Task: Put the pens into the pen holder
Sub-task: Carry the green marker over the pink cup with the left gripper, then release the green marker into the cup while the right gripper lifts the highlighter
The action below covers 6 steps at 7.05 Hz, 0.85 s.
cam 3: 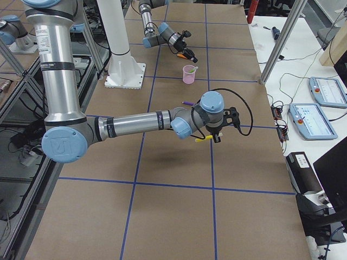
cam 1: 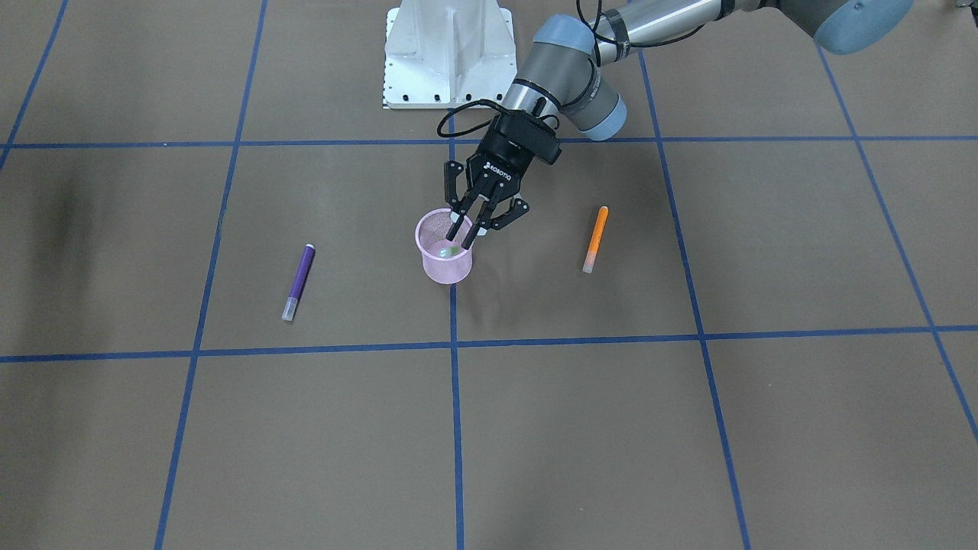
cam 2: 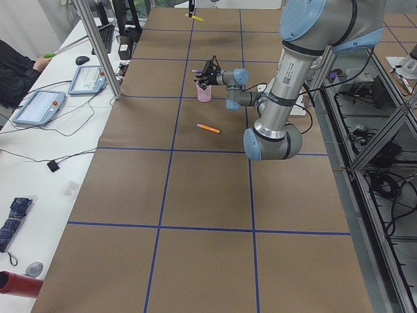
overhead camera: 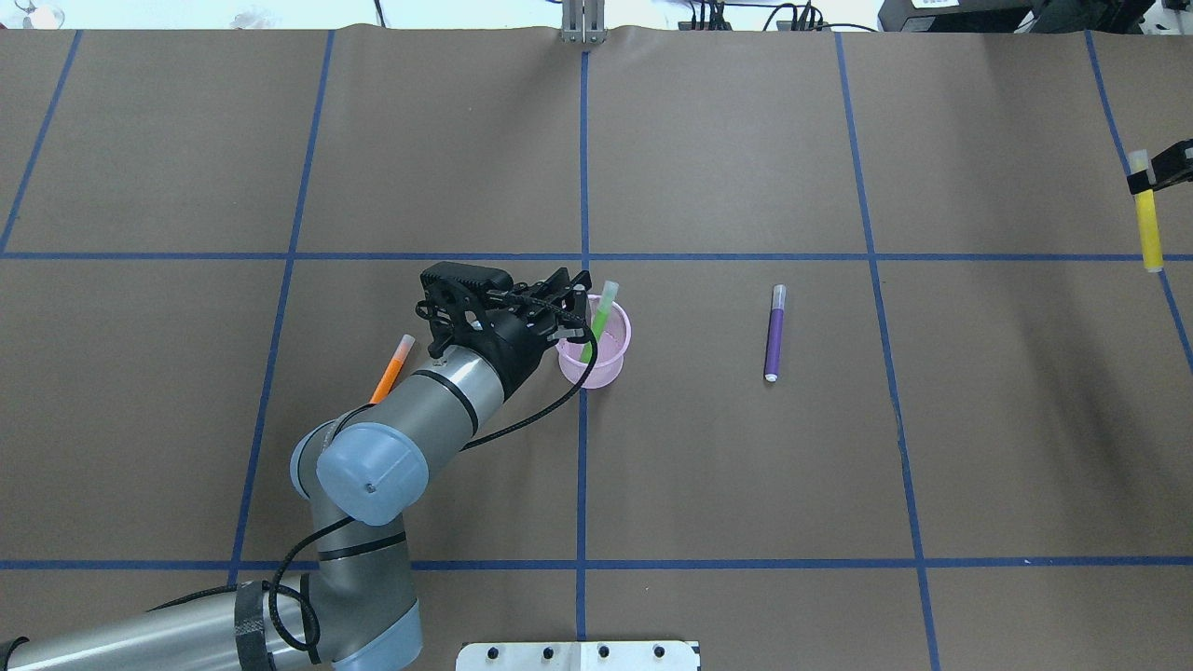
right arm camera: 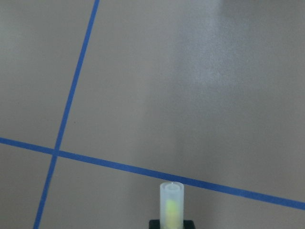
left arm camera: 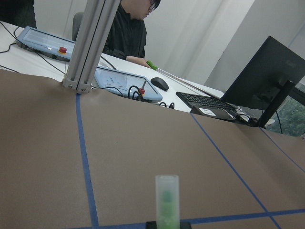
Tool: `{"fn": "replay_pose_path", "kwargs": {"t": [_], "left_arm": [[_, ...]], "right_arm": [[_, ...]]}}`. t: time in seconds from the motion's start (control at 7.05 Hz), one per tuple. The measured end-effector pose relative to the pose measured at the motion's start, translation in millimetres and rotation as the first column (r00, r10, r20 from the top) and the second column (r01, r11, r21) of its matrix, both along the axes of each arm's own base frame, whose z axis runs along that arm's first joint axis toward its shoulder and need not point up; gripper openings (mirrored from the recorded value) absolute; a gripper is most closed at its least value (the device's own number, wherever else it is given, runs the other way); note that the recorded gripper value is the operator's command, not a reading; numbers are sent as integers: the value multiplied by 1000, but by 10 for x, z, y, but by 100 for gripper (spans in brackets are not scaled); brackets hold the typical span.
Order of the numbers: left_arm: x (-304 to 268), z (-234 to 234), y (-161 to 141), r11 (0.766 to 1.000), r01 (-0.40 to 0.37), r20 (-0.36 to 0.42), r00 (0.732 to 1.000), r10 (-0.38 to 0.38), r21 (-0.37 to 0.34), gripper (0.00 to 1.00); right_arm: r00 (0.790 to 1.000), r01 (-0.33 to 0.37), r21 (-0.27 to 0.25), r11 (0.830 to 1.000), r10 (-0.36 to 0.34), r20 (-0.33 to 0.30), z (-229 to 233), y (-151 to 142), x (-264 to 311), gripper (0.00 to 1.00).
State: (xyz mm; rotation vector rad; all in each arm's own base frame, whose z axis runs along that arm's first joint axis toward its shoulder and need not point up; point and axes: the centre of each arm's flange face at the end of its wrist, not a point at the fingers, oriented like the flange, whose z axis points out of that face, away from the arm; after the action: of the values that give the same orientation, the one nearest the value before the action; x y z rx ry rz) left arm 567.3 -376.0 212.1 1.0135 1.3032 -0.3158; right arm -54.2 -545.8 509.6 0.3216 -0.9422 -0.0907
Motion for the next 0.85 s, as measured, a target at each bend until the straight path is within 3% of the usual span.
{"fn": "replay_pose_path", "kwargs": {"t": [0.28,0.43,0.71,0.85], "left_arm": [[-105,-338,70,999,-28,-51,998,28,18,95],[-200,-402,35,998,-67,-45,997,67,16,95],[-397,-251,-302,983,-175,31,984,177,-60,95],[-646,-124,-556,957,-254,95,958,269,-141,95]], "right_arm": [[999,-29,113,993,25,32,-412,-1,8,0],[995,-80,161,984,69,71,-624,-15,-9,0],[979,-170,245,954,135,155,-934,4,-139,0],[970,-195,286,938,142,195,-1076,33,-199,0]]}}
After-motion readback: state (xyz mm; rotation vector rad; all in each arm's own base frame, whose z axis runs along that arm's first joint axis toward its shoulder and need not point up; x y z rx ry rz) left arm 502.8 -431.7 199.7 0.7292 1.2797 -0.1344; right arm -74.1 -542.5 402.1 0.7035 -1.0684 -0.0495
